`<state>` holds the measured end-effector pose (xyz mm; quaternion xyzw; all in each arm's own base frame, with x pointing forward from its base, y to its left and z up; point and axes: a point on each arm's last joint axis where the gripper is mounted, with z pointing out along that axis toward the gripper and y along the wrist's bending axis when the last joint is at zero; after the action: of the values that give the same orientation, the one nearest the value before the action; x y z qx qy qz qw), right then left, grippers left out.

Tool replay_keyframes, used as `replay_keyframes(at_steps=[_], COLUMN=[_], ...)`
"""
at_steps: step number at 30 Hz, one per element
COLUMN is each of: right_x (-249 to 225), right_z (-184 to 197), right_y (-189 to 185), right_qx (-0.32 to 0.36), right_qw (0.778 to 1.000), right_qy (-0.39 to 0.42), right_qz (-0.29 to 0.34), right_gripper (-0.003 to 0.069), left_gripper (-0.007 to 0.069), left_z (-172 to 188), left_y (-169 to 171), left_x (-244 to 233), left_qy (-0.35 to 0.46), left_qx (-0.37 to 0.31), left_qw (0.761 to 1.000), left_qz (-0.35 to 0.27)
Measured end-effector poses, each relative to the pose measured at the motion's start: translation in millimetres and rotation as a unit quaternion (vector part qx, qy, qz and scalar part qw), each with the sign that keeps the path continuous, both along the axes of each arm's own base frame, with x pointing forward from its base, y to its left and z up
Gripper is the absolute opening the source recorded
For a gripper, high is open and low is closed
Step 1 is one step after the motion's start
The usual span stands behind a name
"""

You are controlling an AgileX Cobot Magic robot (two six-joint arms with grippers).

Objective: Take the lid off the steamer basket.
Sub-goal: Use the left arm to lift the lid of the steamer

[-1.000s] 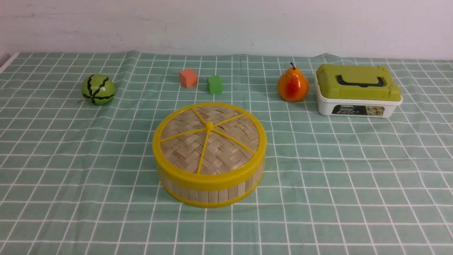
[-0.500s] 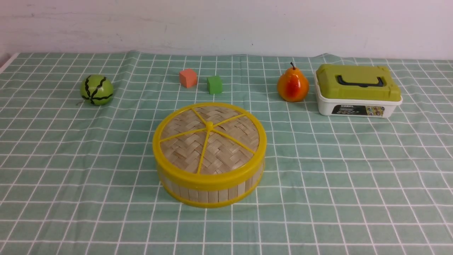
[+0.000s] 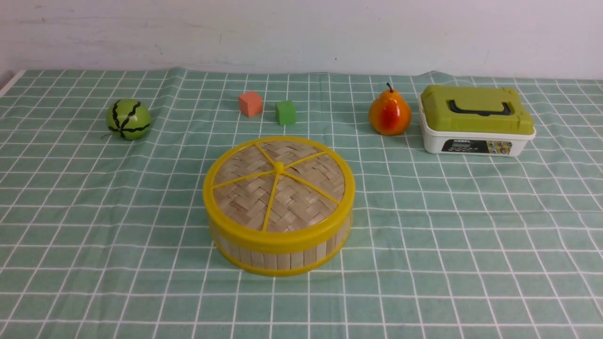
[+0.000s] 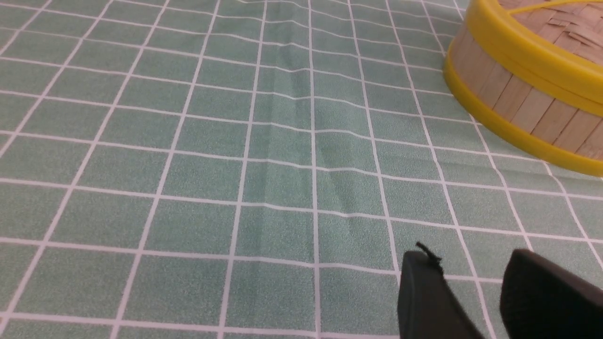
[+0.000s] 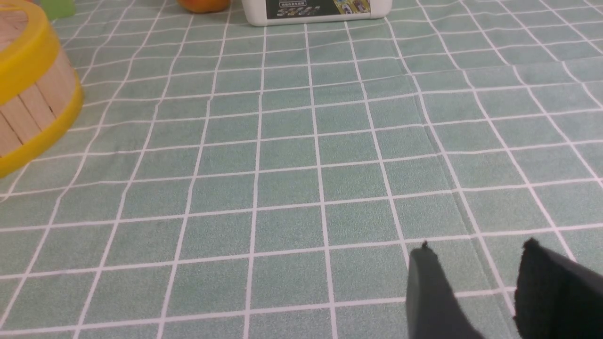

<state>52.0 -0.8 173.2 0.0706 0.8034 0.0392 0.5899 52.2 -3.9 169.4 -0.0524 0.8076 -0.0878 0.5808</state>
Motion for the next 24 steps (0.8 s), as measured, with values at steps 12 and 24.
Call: replay_keyframes(at_steps=[12,24], right_x=[0.0,0.0], right_z=[0.0,0.0], right_y=[0.0,0.0], right_qx=[0.0,0.0], right_qw=[1.0,1.0], right_qy=[0.0,0.0], right_qz=[0.0,0.0], right_gripper=[0.0241,0.0241], left_gripper=[0.0238,0.0238], left_z=[0.0,14.1], left_y=[0.0,-8.7], left_x=[0.0,2.3], left_qy=[0.0,-0.032], left_qx=[0.0,-0.337], left_qw=[1.0,0.94], left_qz=[0.0,0.034])
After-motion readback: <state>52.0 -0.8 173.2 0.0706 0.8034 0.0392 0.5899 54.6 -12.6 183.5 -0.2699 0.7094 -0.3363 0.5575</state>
